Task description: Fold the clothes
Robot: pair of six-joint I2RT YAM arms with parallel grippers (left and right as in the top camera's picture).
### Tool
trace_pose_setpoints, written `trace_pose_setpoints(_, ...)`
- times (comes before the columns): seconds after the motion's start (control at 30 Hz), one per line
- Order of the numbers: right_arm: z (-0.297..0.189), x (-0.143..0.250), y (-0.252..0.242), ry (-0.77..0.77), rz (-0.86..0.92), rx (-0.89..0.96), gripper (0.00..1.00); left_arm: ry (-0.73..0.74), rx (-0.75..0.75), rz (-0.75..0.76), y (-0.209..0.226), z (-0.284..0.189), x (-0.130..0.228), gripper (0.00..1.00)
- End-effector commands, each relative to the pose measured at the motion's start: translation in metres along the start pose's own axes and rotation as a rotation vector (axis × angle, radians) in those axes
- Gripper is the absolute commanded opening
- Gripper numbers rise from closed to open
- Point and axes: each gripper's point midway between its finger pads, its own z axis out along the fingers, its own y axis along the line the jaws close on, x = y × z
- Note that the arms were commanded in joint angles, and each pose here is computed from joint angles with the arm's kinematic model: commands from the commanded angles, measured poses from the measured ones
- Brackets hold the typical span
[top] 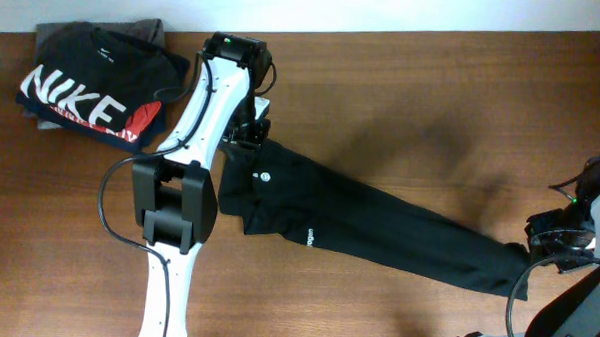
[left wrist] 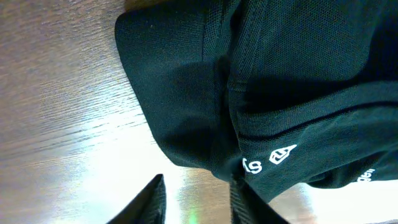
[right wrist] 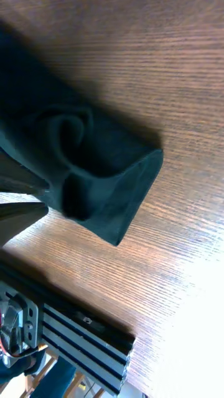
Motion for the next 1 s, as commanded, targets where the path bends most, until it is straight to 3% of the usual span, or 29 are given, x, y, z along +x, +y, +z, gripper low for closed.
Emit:
trace_pose_setpoints(0.0,-0.006,-0.006,-0.006,-0.034,0.019,0.011,0.12,-0.014,-0.008,-0.007,0.004,-0.008,0.004,0.38)
trace_pose_setpoints(0.07,-0.004,-0.004,-0.007,-0.027,0.018,0.016,0.12,-0.010,-0.008,-0.008,0.005,-0.007,0.004,0.40)
trace_pose_setpoints(0.13,-0.003,-0.003,-0.007,-0.026,0.018,0.017,0.31,-0.007,-0.008,-0.004,0.005,-0.006,0.005,0.46)
trace_pose_setpoints(0.2,-0.003,-0.004,-0.007,-0.026,0.018,0.015,0.33,-0.007,-0.008,0.010,0.005,-0.006,0.005,0.52)
trace_pose_setpoints(0.23,-0.003,-0.004,-0.005,-0.028,0.019,0.005,0.47,-0.007,-0.008,0.013,0.005,-0.006,0.005,0.52)
trace_pose_setpoints(0.3,-0.003,-0.003,-0.004,-0.021,0.018,0.000,0.51,-0.007,-0.008,0.013,0.005,-0.006,0.005,0.52)
trace_pose_setpoints(0.37,-0.003,0.000,-0.002,-0.006,0.014,-0.013,0.46,-0.008,-0.008,0.013,0.005,-0.006,0.005,0.52)
trace_pose_setpoints(0.4,-0.003,0.001,-0.001,0.002,0.014,-0.020,0.37,-0.009,-0.008,0.013,0.005,-0.006,0.004,0.53)
trace_pose_setpoints(0.47,-0.003,0.001,0.001,0.003,0.012,-0.023,0.28,-0.013,-0.008,0.013,0.005,-0.006,0.003,0.52)
trace_pose_setpoints(0.63,0.008,0.004,0.009,-0.009,-0.012,-0.029,0.14,-0.015,-0.008,0.014,0.005,-0.006,0.003,0.52)
trace_pose_setpoints(0.77,0.025,0.009,0.021,-0.005,-0.028,-0.074,0.08,-0.015,-0.009,0.014,0.005,-0.006,0.003,0.52)
trace_pose_setpoints(0.97,0.038,0.014,0.030,0.001,-0.035,-0.112,0.08,-0.015,-0.009,0.015,0.005,-0.006,0.003,0.52)
